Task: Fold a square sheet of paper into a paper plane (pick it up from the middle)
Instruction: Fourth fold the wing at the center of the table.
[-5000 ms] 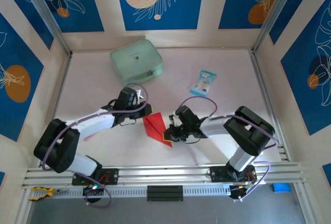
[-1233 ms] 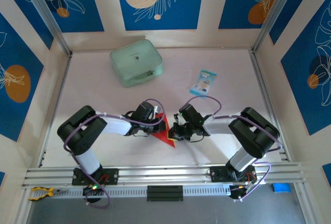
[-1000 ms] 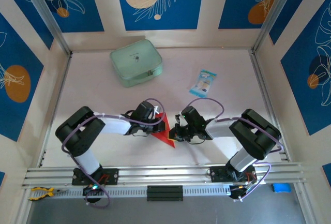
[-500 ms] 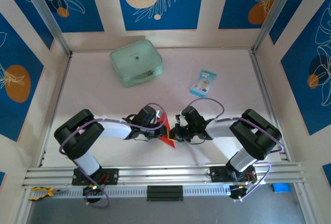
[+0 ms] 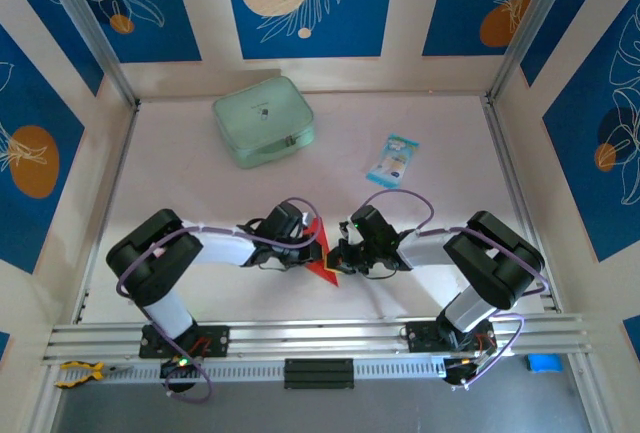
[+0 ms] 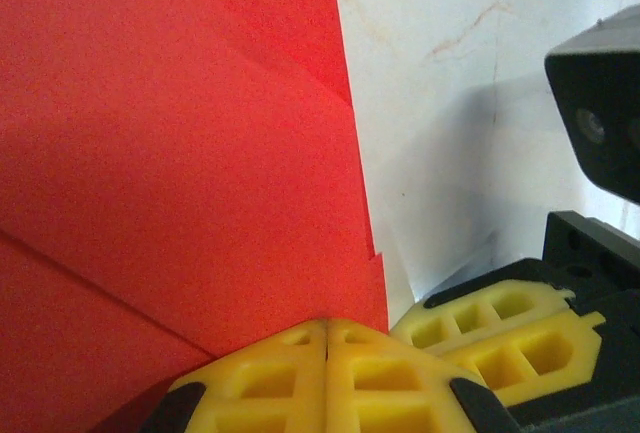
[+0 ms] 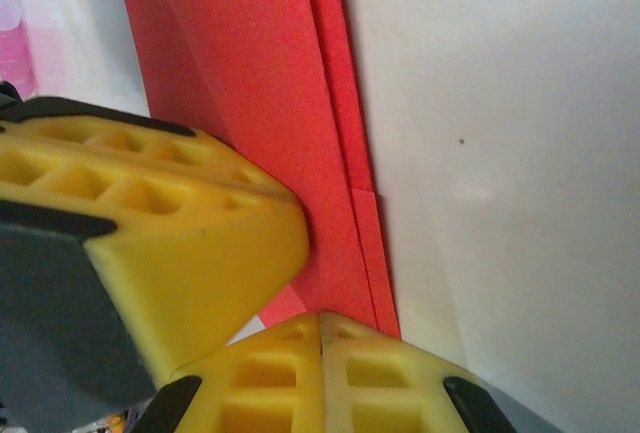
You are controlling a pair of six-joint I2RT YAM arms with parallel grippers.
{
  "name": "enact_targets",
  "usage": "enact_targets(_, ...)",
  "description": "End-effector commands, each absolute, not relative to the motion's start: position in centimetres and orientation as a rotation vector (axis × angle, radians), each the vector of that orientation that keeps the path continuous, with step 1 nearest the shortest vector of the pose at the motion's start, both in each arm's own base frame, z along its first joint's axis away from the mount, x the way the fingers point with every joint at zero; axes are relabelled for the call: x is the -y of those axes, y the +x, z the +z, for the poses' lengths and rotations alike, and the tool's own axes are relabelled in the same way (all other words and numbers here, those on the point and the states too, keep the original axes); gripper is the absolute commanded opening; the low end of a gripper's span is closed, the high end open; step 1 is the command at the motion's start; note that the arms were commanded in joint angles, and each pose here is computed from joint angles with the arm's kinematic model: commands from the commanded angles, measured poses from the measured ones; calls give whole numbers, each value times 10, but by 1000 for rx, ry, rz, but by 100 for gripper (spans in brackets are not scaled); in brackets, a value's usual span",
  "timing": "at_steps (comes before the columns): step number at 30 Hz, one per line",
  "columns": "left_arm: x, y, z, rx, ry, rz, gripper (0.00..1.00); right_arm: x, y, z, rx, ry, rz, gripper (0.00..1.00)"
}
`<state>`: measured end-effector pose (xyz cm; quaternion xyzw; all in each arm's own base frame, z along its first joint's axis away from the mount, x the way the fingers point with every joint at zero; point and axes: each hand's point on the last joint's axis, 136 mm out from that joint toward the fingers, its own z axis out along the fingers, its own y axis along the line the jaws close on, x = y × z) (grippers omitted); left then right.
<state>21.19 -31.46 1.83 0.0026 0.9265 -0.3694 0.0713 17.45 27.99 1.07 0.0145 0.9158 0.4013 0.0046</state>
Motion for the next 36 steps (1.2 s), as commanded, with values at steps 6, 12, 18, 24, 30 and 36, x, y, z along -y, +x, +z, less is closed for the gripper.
enact_targets(6, 269, 253, -3, -2810, -157, -915, 2, -237, 133, -35, -3112, 132, 998, 0)
enact_targets(12, 247, 281, -3, -2798, -214, -876, 2, -238, 132, -34, -3115, 110, 1011, 0)
enact_targets(18, 231, 304, 5, -2803, -227, -835, 3, -239, 132, -32, -3113, 91, 1022, 0)
enact_targets(24, 237, 303, 42, -2709, -173, -901, 7, -242, 137, -27, -3098, 88, 1033, 0)
enact_targets(30, 248, 289, 72, -2624, -75, -933, 19, -242, 137, -26, -3103, 91, 1024, 0)
enact_targets(36, 281, 264, 56, -2679, 44, -1022, 17, -243, 140, -23, -3092, 95, 1024, 0)
